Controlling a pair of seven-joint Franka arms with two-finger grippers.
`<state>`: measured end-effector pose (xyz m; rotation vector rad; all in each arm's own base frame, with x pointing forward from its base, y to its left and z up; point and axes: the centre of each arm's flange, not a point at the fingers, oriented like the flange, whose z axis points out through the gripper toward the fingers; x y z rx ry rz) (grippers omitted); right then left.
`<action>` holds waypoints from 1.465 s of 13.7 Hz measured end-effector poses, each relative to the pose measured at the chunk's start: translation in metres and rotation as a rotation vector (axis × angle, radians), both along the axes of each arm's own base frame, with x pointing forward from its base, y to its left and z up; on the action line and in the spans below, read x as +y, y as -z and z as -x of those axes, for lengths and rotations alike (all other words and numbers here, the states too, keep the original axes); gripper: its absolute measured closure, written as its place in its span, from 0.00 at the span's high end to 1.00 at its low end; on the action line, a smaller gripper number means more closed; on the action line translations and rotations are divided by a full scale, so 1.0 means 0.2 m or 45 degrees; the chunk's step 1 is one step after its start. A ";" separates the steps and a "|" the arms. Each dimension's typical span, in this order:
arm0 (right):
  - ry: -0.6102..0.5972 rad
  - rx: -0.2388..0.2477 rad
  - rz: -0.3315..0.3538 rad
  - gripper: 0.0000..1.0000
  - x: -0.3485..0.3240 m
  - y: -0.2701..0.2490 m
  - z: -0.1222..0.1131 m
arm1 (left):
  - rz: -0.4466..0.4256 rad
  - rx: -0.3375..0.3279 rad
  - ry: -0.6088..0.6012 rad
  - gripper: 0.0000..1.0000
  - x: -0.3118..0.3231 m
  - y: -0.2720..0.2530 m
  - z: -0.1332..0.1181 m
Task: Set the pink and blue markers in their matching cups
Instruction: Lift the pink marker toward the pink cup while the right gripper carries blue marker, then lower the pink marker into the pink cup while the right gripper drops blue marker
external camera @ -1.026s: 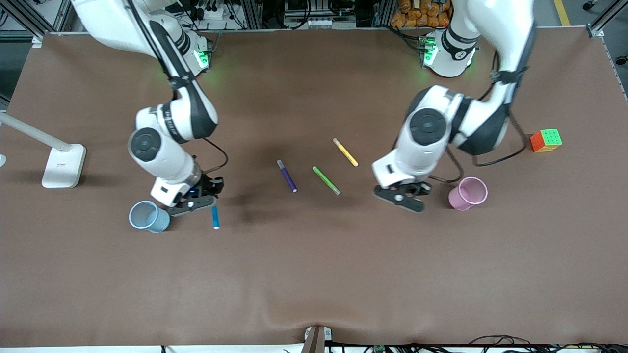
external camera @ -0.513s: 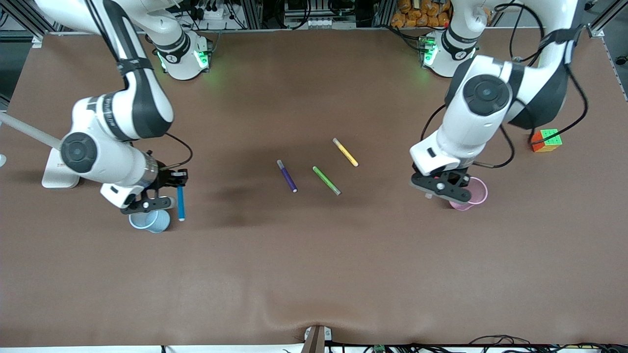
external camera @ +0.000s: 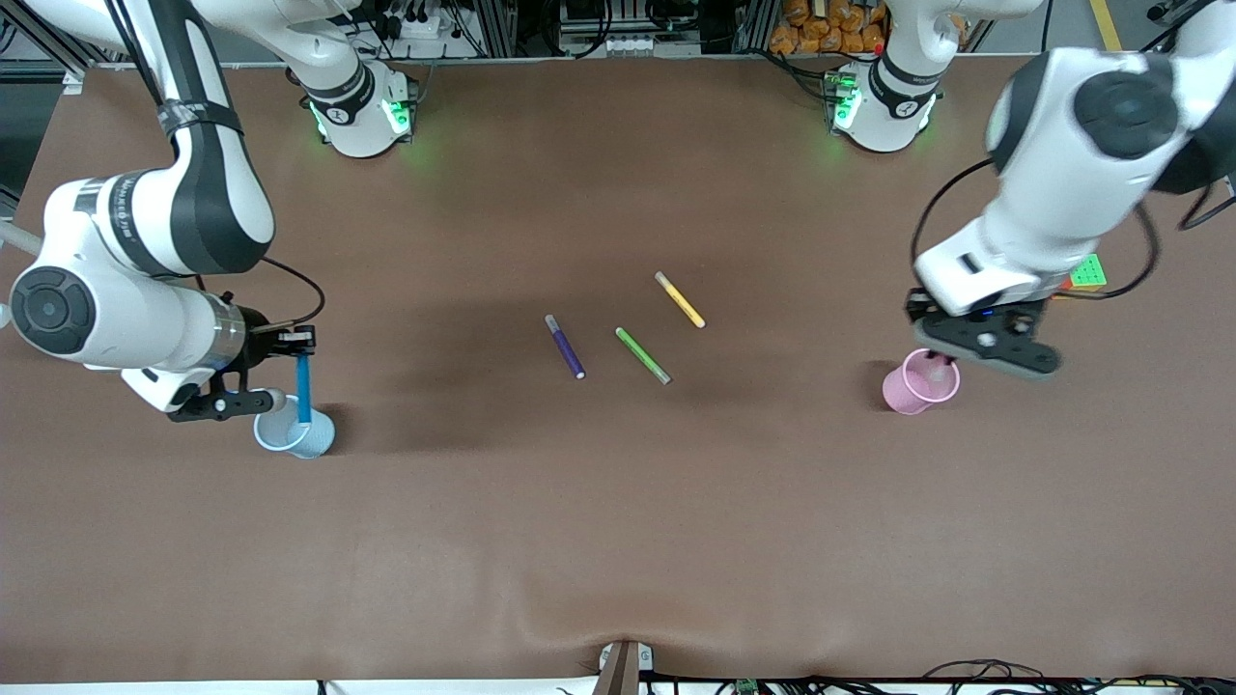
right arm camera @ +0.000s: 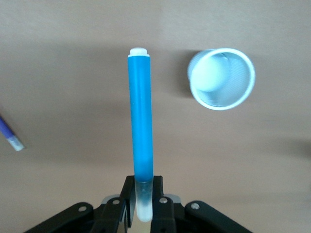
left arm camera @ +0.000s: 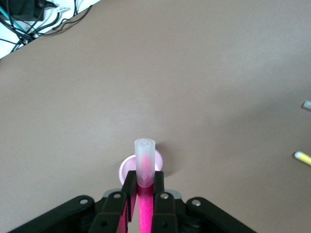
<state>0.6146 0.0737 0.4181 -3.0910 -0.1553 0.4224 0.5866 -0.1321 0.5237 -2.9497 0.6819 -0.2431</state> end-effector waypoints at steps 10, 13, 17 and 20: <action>-0.141 0.268 0.297 0.18 -0.12 0.15 -0.04 | 0.229 -0.036 0.188 0.18 0.60 0.06 -0.01; -0.387 0.341 0.333 0.18 -0.17 0.21 -0.07 | 0.353 -0.049 0.260 0.18 0.64 0.16 0.01; -0.534 0.463 0.382 0.18 -0.21 0.31 -0.08 | 0.451 -0.085 0.407 0.18 0.72 0.30 0.05; -0.664 0.503 0.472 0.18 -0.22 0.35 -0.14 | 0.507 -0.122 0.550 0.18 0.80 0.42 0.07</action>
